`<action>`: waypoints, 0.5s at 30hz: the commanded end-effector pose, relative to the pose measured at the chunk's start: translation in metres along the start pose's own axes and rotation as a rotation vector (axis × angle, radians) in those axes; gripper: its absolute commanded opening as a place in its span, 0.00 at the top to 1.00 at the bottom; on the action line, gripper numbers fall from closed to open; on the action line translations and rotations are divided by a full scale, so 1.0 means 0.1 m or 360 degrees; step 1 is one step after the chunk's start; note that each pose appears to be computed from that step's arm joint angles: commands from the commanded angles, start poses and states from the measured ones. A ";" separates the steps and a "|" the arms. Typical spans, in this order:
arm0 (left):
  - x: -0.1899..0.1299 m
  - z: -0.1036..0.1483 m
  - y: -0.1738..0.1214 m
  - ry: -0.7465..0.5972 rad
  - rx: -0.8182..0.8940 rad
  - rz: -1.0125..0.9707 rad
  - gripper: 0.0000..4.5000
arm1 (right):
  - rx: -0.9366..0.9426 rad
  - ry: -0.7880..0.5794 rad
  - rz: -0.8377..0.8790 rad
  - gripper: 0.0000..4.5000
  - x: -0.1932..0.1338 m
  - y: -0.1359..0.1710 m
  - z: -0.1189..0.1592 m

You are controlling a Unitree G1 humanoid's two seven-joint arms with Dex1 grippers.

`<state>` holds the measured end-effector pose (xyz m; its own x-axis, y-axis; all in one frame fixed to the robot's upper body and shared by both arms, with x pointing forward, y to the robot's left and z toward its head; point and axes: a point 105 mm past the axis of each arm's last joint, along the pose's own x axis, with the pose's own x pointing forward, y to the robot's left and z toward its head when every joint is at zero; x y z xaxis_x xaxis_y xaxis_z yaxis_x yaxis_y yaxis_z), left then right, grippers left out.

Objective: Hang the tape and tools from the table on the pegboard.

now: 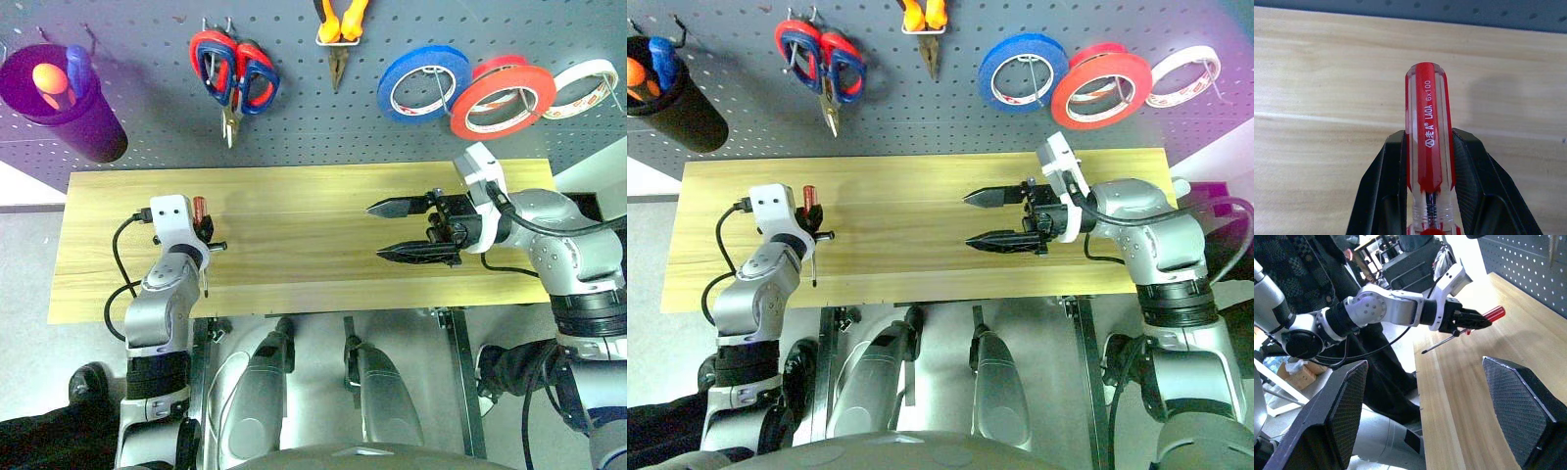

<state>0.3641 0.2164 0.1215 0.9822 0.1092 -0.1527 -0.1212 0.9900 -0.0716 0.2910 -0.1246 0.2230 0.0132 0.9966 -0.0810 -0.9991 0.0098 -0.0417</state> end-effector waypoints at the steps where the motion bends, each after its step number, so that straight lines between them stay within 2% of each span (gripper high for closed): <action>1: -0.06 0.16 -0.04 -0.0096 0.0026 -0.0041 0.80 | -0.0089 -0.0096 0.0015 0.13 -0.04 0.00 0.16; 3: -0.06 0.26 -0.13 -0.0158 0.0077 -0.0094 0.80 | -0.0097 -0.0101 0.0006 0.13 -0.03 -0.02 0.17; 5: -0.09 0.48 -0.26 -0.0306 0.0086 -0.0159 0.80 | -0.0111 -0.0109 -0.0007 0.13 -0.04 -0.03 0.18; 8: -0.11 0.69 -0.49 -0.0429 0.0149 -0.0293 0.80 | -0.0135 -0.0111 -0.0020 0.13 -0.04 -0.05 0.20; 10: -0.11 0.72 -0.59 -0.0450 0.0175 -0.0358 0.80 | -0.0150 -0.0106 -0.0015 0.13 -0.05 -0.03 0.21; 15: -0.13 0.82 -0.55 -0.0526 0.0197 -0.0333 0.80 | -0.0159 -0.0112 -0.0055 0.13 -0.11 -0.06 0.23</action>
<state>0.3749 0.1668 0.1959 0.9887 -0.0908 0.1189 0.0877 0.9957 0.0315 0.2969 -0.1273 0.2343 0.0268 0.9993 -0.0246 -0.9959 0.0245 -0.0876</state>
